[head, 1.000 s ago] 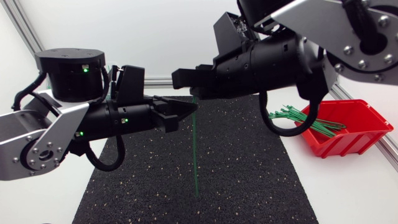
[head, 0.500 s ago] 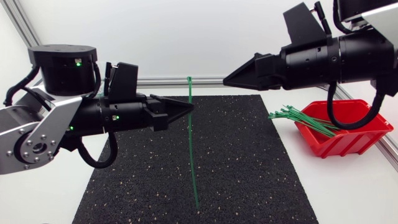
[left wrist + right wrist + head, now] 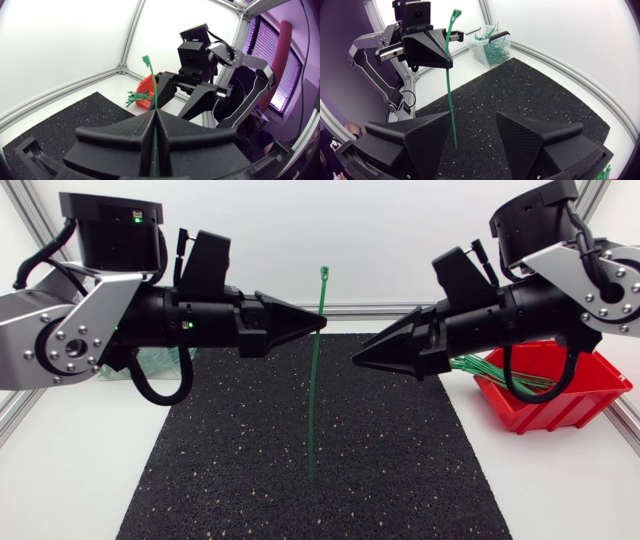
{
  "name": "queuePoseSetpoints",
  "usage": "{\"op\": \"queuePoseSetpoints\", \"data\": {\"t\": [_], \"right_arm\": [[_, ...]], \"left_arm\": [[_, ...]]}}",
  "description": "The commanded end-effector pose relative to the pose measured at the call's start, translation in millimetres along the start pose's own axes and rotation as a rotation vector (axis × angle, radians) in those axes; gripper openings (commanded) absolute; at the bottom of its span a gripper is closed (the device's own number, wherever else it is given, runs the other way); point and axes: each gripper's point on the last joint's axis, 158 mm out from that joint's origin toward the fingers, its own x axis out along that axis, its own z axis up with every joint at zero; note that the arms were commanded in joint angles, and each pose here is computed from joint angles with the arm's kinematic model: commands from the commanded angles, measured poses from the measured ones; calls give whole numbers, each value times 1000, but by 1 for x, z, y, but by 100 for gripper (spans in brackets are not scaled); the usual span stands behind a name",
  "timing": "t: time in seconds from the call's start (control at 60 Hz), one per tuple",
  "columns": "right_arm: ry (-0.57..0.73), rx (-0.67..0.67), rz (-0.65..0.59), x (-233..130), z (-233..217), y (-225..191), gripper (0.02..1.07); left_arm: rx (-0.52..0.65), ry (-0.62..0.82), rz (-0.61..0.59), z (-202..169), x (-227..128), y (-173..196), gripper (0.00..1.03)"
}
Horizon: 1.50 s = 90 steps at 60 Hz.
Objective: Take a green cable tie from the red box, thread the tail through the head to close it, then place it in the transparent bin on the left.
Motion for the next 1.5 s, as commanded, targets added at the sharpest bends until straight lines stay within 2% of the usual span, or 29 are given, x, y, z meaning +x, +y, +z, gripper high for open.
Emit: {"op": "queuePoseSetpoints", "data": {"t": [0.0, 0.183, 0.267, 0.317, 0.5, 0.633, 0.733, 0.85, 0.933, 1.117, 1.333, 1.483], "right_arm": [[25, -9, 26, 6, -15, -2, 78], [-16, -83, 82, 7, -4, 11, 78], [-36, -112, 104, 8, 0, 16, 85], [-43, -128, 114, 10, 2, 19, 85], [-39, -135, 144, 20, 4, 17, 85], [-41, -139, 196, 25, 7, 22, 84], [-60, -147, 228, 23, 12, 27, 84], [-82, -152, 242, 18, 23, 31, 84], [-86, -152, 243, 18, 27, 31, 84], [-100, -140, 266, 21, 33, 33, 66], [-109, -133, 293, 23, 39, 35, 59], [-116, -132, 308, 23, 45, 39, 48]], "left_arm": [[65, 7, -9, 11, 1, 3, 4], [80, 14, -16, 13, 1, -1, 4], [94, 12, -17, 9, 0, -2, 4], [98, 8, -16, 9, 0, -1, 4], [162, -36, -157, 15, -4, -24, 4], [46, -50, -243, 16, -1, -22, 4], [6, -38, -246, 10, 2, -15, 4], [-105, -17, -255, 5, 4, -4, 4], [-124, -12, -252, 2, 3, -2, 4], [-201, -34, -262, 3, -2, -3, 4], [-226, -29, -288, -1, -1, -8, 4], [-227, -23, -299, -3, -1, -11, 4]]}}
